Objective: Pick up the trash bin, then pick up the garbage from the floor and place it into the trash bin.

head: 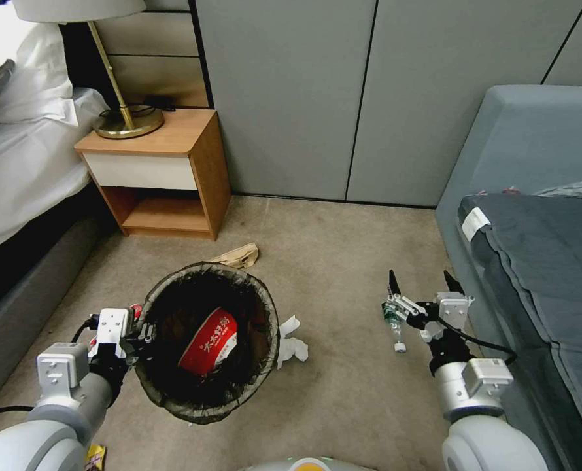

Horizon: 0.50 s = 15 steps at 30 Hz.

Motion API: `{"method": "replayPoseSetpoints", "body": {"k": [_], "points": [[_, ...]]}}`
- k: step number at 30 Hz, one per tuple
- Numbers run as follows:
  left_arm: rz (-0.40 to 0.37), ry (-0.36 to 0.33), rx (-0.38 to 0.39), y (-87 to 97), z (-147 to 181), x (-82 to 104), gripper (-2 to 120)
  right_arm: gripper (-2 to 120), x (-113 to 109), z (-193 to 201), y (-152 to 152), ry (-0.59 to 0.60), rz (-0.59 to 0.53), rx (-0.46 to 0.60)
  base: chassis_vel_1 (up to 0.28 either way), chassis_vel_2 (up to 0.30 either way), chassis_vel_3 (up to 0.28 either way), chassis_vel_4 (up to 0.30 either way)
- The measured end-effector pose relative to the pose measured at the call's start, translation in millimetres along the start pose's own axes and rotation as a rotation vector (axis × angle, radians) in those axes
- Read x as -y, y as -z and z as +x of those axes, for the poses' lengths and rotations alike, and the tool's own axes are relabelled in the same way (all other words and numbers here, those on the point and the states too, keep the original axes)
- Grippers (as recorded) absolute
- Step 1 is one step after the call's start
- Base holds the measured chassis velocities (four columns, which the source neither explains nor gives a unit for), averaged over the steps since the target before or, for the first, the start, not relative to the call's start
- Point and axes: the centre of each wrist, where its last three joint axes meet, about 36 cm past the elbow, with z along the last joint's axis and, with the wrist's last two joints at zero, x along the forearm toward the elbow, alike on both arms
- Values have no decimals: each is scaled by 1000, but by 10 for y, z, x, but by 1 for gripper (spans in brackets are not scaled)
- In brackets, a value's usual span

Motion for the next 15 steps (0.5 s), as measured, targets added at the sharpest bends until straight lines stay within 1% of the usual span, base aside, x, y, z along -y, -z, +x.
{"method": "replayPoseSetpoints", "body": {"k": [2,5,8,9,11,12,15], "points": [[10,7,1,10,9,-30,1,100,50,-187,-17,-4,-27,-28,0,0,0,0],[11,10,1,10,14,-41,1,100,69,-265,-28,-5,-35,-39,0,0,0,0],[10,27,-3,11,37,-89,1,100,166,-602,-163,-9,-57,-106,0,0,0,0],[10,27,-3,11,37,-89,1,100,166,-602,-163,-9,-57,-106,0,0,0,0],[4,29,0,25,39,-106,1,100,251,-844,-317,-20,-75,-171,0,0,0,0],[4,29,0,25,39,-106,1,100,251,-844,-317,-20,-75,-171,0,0,0,0],[12,36,3,31,47,-127,1,100,334,-1145,-472,-26,-75,-234,0,0,0,0]]}}
